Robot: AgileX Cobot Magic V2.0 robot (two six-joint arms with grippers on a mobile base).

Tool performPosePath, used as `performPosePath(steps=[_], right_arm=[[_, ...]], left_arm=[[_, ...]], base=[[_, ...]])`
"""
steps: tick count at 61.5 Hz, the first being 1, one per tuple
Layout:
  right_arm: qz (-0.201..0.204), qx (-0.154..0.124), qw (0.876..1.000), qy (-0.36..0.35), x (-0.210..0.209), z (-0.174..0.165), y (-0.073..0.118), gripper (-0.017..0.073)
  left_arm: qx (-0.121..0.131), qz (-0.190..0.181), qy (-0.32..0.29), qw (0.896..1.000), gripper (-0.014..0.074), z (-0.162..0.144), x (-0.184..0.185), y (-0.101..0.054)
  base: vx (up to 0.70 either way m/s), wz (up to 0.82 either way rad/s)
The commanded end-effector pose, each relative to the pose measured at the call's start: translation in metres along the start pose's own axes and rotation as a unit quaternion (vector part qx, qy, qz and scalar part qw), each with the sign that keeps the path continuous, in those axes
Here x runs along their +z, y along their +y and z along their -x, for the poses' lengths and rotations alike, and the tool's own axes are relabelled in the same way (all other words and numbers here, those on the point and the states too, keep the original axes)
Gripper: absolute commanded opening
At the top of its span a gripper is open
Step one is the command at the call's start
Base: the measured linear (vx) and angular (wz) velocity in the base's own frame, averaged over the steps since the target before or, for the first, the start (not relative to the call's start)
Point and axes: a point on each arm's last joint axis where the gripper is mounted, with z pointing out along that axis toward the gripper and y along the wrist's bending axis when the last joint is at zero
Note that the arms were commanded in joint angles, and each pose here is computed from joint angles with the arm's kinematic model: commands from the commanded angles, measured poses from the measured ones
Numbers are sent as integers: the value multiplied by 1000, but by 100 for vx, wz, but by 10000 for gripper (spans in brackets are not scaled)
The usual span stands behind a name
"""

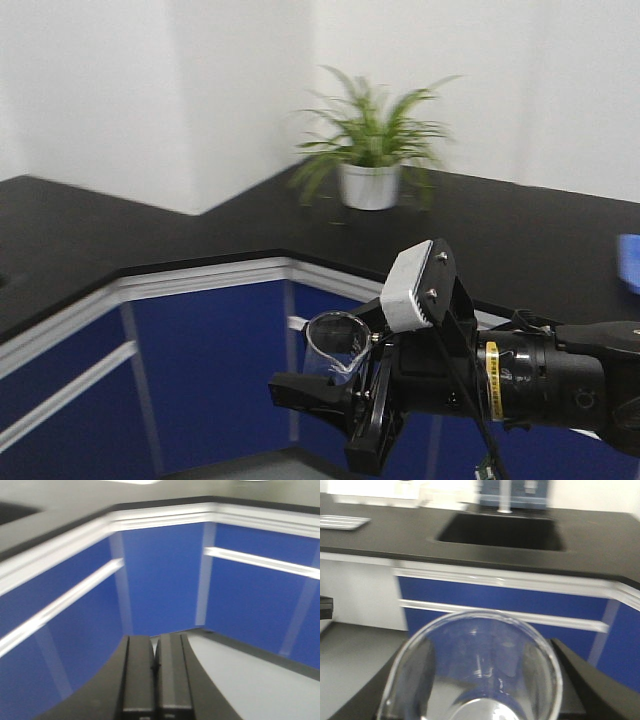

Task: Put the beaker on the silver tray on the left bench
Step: 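Hold the beaker in the right gripper while the base turns away, then carry the beaker with the right gripper toward the silver tray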

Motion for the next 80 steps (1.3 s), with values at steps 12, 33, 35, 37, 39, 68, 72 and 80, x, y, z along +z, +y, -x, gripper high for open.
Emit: performPosePath(steps=[12,33,35,37,39,68,72,80], right_arm=[[2,-7,999,-43,-8,23,4,-11],[2,-7,999,-43,-8,23,4,-11],[2,-7,999,-43,-8,23,4,-11],[2,-7,999,-43,-8,23,4,-11],[2,-7,999,-43,-8,23,4,-11],[2,-7,999,-43,-8,23,4,-11],[2,-7,999,-43,-8,23,4,-11],[2,-7,999,-43,-8,23,4,-11]], left_arm=[[-2,-2,-37,999,1,2,1,0],[-2,-2,-37,999,1,2,1,0],[-2,-2,-37,999,1,2,1,0],[-2,-2,-37,999,1,2,1,0],[-2,-2,-37,999,1,2,1,0],[-2,-2,-37,999,1,2,1,0],[-2,-2,-37,999,1,2,1,0],[-2,-2,-37,999,1,2,1,0]], base=[[-1,92],[8,81],[13,70],[14,68],[14,67],[19,68],[22,75],[22,72]])
